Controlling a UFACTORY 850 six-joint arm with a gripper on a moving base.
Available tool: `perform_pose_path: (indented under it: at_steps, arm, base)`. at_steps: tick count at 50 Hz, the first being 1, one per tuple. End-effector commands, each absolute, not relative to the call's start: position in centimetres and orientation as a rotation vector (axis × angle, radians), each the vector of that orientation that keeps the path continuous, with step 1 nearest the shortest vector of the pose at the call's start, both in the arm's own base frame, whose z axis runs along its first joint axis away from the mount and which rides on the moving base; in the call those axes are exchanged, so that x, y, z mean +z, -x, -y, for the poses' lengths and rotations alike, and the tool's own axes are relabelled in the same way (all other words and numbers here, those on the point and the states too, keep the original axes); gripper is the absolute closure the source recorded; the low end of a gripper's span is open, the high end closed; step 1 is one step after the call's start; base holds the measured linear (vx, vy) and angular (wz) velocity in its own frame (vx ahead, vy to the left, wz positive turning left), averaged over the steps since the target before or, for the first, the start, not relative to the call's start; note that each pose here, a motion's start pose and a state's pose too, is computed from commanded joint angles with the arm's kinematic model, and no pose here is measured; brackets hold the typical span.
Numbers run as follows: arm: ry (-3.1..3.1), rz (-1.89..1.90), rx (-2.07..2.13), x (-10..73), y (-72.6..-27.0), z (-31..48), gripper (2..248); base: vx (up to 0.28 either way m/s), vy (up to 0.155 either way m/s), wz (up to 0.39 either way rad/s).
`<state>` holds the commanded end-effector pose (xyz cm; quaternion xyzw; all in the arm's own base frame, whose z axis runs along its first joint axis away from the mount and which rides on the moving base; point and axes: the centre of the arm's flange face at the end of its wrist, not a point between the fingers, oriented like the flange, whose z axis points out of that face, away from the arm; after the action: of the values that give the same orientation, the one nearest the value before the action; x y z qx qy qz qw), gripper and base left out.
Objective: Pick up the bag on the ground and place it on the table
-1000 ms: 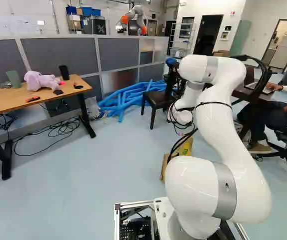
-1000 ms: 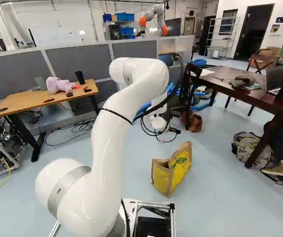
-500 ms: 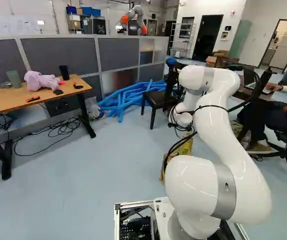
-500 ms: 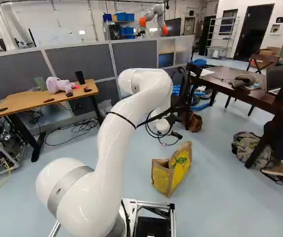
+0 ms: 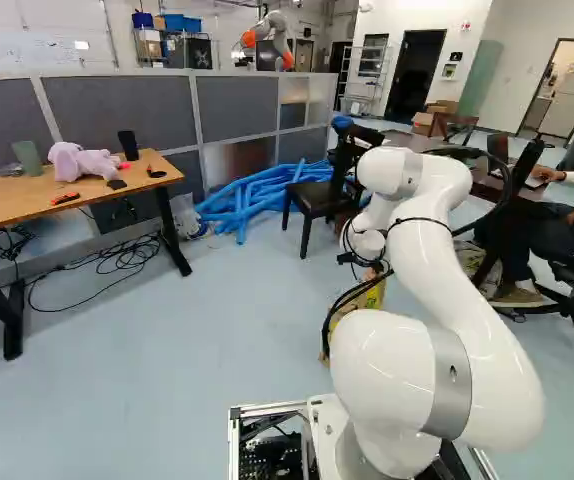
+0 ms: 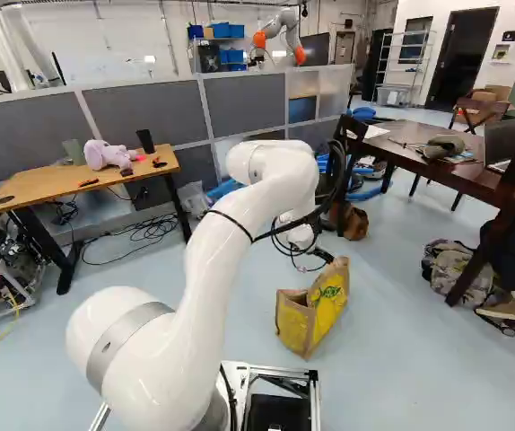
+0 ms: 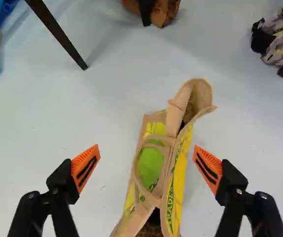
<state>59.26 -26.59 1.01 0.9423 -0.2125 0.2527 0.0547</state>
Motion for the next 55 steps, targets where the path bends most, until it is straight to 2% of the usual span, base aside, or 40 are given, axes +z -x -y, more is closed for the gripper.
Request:
perform_pose_path:
  at_steps: [55]
  arm:
    - [-2.95,0.767,0.446,-8.4,-59.2,28.6,3]
  base:
    - [0.0,0.0,0.0]
